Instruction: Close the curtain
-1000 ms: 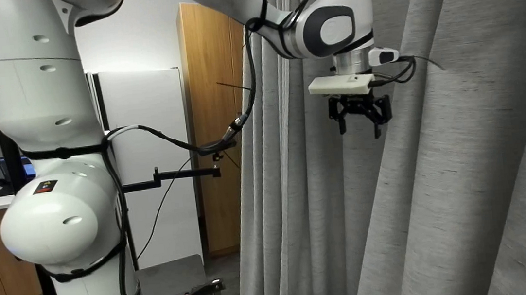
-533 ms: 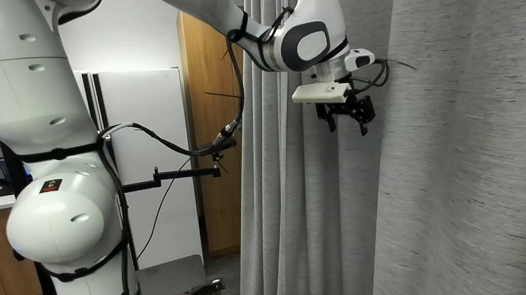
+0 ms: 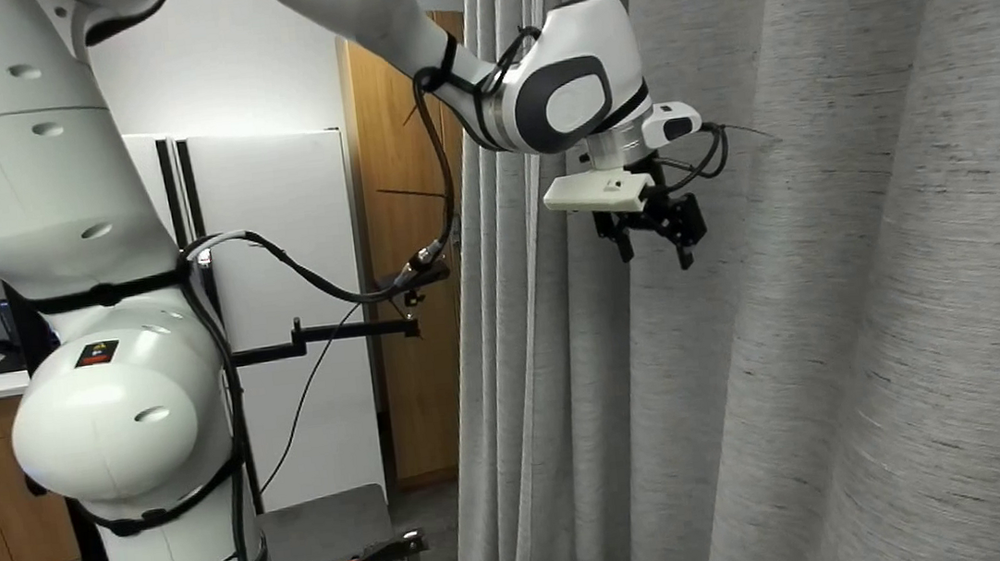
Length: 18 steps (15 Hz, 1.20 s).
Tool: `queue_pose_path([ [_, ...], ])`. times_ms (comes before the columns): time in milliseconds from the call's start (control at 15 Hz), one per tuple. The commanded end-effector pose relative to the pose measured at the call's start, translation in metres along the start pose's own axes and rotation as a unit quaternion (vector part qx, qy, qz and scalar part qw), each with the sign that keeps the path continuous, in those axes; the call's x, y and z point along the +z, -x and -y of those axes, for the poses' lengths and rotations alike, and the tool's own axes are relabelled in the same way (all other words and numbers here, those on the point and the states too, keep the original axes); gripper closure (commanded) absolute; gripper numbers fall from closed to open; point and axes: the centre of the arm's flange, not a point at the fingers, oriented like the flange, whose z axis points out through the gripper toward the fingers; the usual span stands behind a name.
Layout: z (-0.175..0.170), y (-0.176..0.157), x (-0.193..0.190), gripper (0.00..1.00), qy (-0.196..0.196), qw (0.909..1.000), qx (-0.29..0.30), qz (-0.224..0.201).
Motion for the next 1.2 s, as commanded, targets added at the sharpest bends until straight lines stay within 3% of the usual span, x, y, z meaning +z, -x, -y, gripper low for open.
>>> queue_pose_path([
  [0, 0.006, 0.027, -0.016, 0.00, 0.008, 1.0000, 0.002, -0.002],
  [200, 0.009, 0.041, -0.018, 0.00, 0.002, 0.9997, 0.003, 0.025],
  [267, 0.004, 0.023, -0.004, 0.00, -0.001, 0.9999, 0.000, 0.013],
  [1133, 0.006, 0.033, -0.005, 0.00, -0.003, 0.9998, 0.001, 0.022],
])
